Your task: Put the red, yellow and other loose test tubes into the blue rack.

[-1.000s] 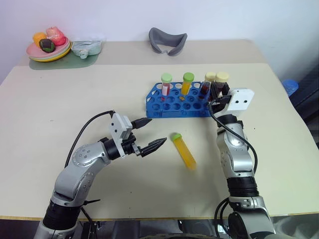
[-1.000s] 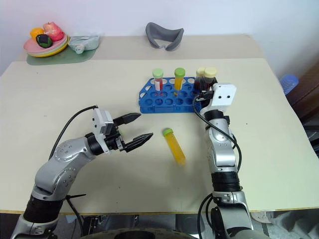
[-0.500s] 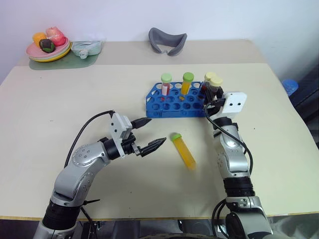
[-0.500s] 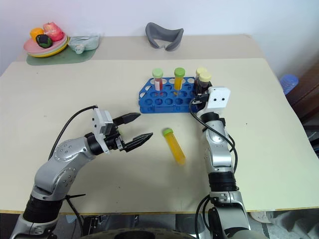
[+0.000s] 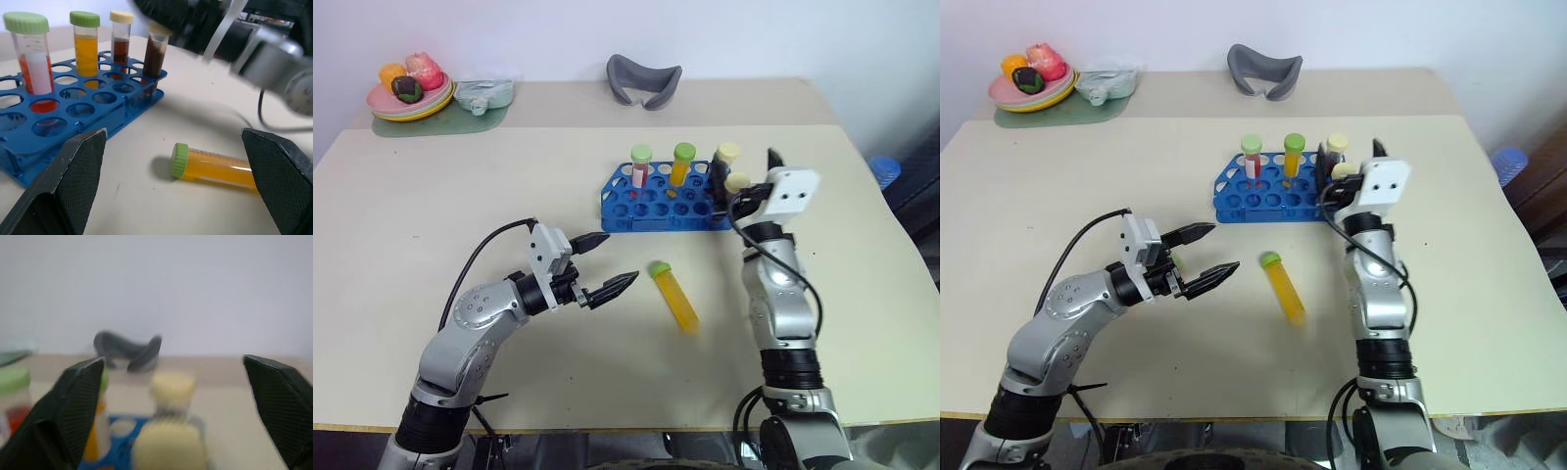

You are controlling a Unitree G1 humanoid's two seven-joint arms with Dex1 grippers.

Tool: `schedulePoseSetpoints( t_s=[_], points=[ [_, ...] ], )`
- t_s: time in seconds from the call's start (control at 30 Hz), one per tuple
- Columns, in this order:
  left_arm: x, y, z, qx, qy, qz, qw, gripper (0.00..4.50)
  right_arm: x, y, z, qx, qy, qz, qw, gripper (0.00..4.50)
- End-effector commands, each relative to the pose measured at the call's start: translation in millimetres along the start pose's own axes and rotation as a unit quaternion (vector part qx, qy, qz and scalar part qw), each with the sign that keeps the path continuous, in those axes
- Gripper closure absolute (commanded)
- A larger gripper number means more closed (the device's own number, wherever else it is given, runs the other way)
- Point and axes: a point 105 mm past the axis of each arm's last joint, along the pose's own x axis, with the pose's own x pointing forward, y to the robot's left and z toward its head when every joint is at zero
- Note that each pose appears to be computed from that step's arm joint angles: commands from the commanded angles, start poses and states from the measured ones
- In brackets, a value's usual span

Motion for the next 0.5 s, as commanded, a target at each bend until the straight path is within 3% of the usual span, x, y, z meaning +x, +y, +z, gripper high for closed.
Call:
schedulePoseSetpoints(
  t_s=[0.03, 0.17, 0.3, 0.5],
  points=[
    [-6.5, 8.2, 9.5, 0.021, -0.007, 0.017, 1.000, 0.00, -9.4, -16.1, 36.9, -0.033, -0.010, 0.040, 0.999, 0.03],
    [-12.2, 19.8, 6.0, 0.028, 0.009, 0.031, 0.999, 0.00, -31.3, -7.0, 46.1, -0.011, 0.107, 0.187, 0.977, 0.03],
    [-13.7, 27.5, 3.6, 0.039, 0.023, 0.030, 0.999, 0.00, -68.6, 8.9, 34.5, -0.066, 0.279, 0.299, 0.910, 0.03],
    [-14.1, 37.0, 3.1, 0.056, 0.041, 0.026, 0.997, 0.00, -96.1, 56.9, 22.0, 0.026, 0.413, 0.365, 0.834, 0.03]
  ],
)
